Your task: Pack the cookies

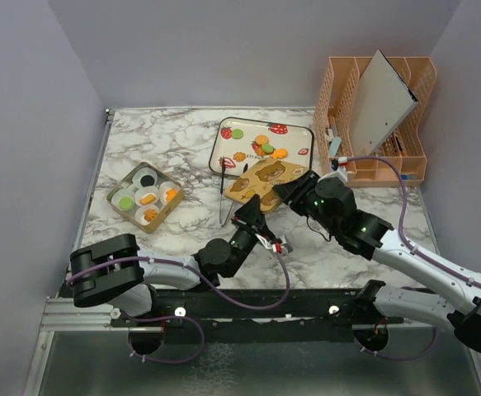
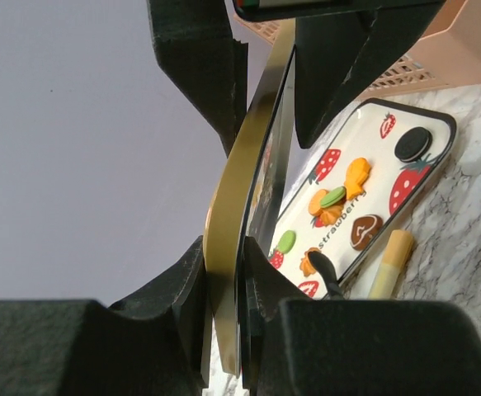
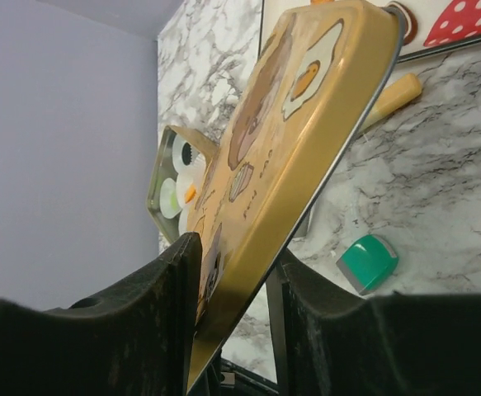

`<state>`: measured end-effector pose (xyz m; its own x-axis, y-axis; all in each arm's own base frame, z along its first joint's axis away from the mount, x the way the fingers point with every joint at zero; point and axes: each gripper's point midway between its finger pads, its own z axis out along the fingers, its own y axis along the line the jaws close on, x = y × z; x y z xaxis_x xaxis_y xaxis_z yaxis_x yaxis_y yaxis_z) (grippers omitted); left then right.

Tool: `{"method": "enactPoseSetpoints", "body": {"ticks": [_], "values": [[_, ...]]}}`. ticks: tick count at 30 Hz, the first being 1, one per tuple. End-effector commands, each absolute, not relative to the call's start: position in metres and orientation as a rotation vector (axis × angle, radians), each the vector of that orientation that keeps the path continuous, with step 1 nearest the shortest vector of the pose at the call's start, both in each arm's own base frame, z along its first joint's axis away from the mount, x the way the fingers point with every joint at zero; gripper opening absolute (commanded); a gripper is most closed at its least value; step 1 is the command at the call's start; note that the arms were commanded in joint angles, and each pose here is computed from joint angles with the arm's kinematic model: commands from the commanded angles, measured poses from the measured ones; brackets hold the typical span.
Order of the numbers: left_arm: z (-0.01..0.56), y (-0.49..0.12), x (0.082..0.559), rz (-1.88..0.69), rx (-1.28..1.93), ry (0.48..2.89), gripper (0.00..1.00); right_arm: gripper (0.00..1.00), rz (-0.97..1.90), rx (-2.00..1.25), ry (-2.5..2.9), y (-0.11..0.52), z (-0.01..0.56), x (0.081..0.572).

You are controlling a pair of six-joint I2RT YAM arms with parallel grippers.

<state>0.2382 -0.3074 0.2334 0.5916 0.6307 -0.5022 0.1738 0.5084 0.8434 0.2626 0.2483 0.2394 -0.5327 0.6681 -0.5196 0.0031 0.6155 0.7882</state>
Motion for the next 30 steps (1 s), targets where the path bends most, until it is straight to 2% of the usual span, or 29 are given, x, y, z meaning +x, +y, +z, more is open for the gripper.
{"method": "enactPoseSetpoints", "body": {"ticks": [1, 8, 12, 14, 19, 25, 30], "values": [[0.253, -0.302, 0.237, 0.385, 0.957, 0.907, 0.02, 0.37, 1.047, 0.553, 1.938, 0.257, 0.250, 0.259], [0.246, -0.289, 0.235, 0.415, 0.927, 0.959, 0.16, 0.15, 1.135, 0.599, 1.906, 0.261, 0.246, 0.259], [0.244, -0.279, 0.236, 0.421, 0.889, 1.003, 0.37, 0.08, 1.217, 0.610, 1.839, 0.264, 0.254, 0.264], [0.243, -0.271, 0.237, 0.426, 0.858, 1.039, 0.43, 0.04, 1.238, 0.605, 1.826, 0.266, 0.254, 0.267], [0.234, -0.257, 0.239, 0.403, 0.792, 1.131, 0.63, 0.03, 1.272, 0.607, 1.757, 0.261, 0.257, 0.279], [0.216, -0.241, 0.240, 0.340, 0.742, 1.276, 0.76, 0.02, 1.244, 0.610, 1.688, 0.238, 0.253, 0.301], [0.203, -0.225, 0.248, 0.175, 0.627, 1.439, 0.86, 0.02, 1.164, 0.588, 1.689, 0.217, 0.246, 0.313]]}}
